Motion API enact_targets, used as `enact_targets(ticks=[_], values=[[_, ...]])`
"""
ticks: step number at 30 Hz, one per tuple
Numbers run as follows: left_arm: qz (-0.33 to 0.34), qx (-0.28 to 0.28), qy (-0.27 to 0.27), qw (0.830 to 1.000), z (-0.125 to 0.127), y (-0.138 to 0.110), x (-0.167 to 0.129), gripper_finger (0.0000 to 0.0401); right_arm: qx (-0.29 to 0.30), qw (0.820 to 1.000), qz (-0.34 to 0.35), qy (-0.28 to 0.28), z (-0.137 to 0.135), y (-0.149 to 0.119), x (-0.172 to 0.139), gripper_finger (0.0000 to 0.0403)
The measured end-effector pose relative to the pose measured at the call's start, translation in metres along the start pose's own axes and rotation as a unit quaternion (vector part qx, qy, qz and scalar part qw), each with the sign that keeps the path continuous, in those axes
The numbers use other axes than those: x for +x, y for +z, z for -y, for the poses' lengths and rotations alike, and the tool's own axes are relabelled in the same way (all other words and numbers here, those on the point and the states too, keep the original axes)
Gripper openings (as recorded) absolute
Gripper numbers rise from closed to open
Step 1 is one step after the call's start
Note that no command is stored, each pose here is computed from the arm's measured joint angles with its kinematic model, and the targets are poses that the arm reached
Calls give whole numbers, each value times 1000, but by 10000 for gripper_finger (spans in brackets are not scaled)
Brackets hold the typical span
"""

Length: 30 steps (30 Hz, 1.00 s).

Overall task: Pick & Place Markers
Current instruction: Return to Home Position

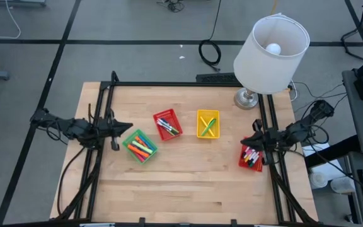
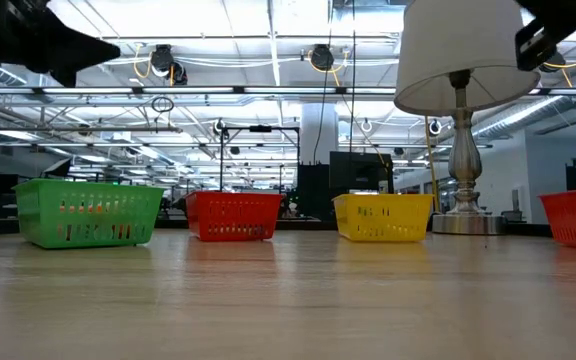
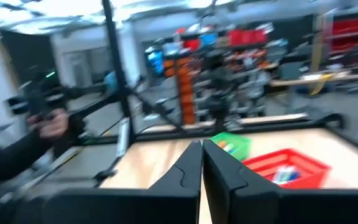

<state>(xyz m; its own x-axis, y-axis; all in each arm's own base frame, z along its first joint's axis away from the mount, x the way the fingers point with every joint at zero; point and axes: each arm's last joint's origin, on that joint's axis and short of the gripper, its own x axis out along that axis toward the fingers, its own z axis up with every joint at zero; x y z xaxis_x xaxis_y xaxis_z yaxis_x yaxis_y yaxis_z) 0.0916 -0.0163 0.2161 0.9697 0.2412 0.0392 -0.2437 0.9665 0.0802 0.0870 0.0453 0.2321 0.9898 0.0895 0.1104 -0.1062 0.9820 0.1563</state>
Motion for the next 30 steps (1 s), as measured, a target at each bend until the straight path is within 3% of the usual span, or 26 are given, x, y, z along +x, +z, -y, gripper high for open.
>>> enact_targets(ticks=[6, 9, 25, 30], values=[[7, -10, 27, 1000, -7, 1, 0, 1, 15, 999, 19, -48, 13, -10, -11, 0], [11, -20, 12, 1000, -8, 1, 0, 1, 24, 997, 14, -78, 19, -13, -15, 0], [18, 45, -11, 999, -16, 16, -16, 1, -70, 995, 23, -67, 18, -10, -15, 0], [4, 32, 13, 999, -20, 14, -15, 0, -55, 995, 22, -78, 20, -10, -14, 0]])
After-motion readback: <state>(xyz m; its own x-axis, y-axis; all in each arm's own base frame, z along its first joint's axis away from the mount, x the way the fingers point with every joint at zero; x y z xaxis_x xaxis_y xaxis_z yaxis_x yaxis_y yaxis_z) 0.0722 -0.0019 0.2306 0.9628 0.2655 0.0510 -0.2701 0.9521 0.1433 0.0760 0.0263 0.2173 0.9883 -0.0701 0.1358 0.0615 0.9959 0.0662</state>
